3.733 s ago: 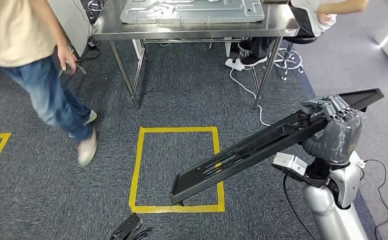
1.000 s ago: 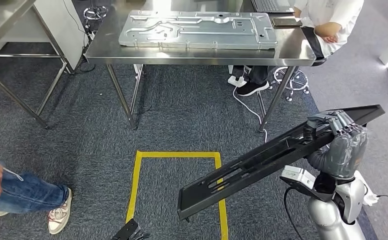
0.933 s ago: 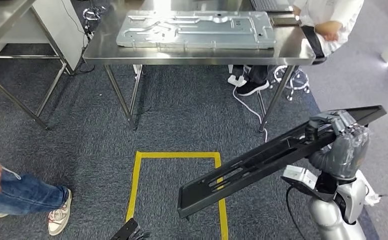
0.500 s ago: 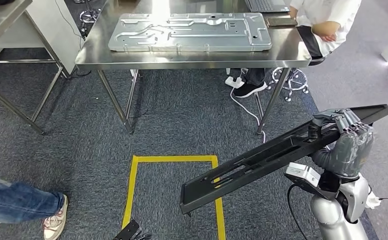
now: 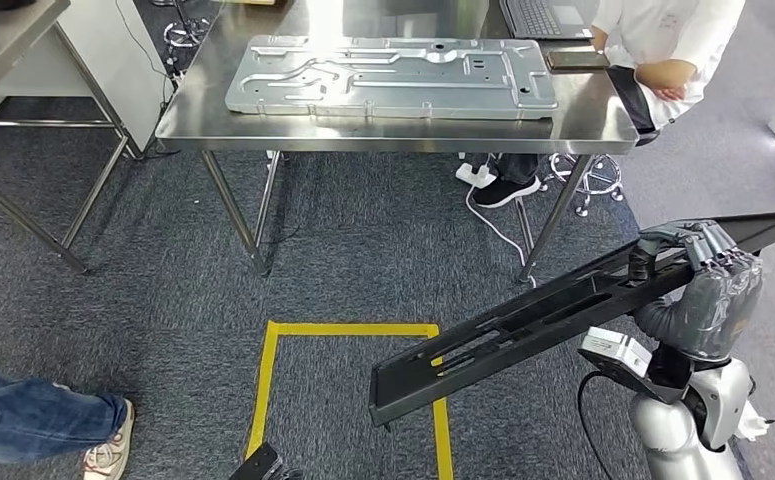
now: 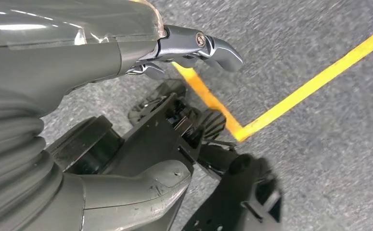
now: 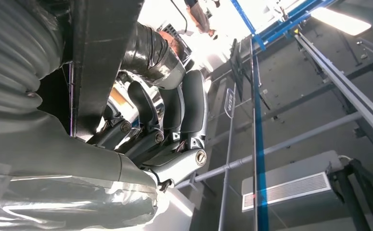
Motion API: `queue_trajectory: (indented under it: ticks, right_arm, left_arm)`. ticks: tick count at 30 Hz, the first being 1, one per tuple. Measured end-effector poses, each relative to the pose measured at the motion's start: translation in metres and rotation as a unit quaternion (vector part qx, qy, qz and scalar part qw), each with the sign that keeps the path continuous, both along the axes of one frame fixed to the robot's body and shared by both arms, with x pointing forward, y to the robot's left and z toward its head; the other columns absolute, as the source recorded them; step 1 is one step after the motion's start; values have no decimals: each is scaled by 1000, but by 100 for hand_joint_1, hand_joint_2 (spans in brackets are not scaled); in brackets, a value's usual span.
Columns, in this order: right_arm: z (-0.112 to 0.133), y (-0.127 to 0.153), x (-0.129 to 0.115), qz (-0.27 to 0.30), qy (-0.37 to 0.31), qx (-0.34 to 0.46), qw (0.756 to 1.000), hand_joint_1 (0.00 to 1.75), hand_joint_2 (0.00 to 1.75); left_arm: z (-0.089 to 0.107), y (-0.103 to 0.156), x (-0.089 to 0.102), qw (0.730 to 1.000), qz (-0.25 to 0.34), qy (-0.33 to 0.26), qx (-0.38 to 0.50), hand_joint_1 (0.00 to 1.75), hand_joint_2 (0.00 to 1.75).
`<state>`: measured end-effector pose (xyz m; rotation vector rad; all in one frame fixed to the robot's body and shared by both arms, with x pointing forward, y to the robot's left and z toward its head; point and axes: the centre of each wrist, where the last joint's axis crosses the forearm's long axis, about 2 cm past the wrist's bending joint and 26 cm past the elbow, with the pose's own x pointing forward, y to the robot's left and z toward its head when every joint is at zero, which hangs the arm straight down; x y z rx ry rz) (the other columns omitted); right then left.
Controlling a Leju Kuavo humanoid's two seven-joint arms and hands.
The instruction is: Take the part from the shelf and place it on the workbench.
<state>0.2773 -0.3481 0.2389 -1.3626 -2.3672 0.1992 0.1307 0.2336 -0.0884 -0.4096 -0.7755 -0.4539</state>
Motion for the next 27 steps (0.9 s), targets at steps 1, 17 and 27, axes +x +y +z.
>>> queue_trajectory:
  ticks: [1, 17, 27]
  right_arm:
    - [0, 0, 0, -1, -1, 0, 1000, 175, 175]
    - [5, -2, 0, 0, -6, -2, 1000, 175, 175]
    - [4, -3, 0, 0, -3, -4, 1000, 175, 175]
  left_arm:
    - [0, 0, 0, 1000, 0, 0, 0, 0, 175]
    - [0, 0, -1, 1000, 1, 1, -1, 0, 175]
    - [0, -2, -1, 1000, 1, 2, -3, 0, 175]
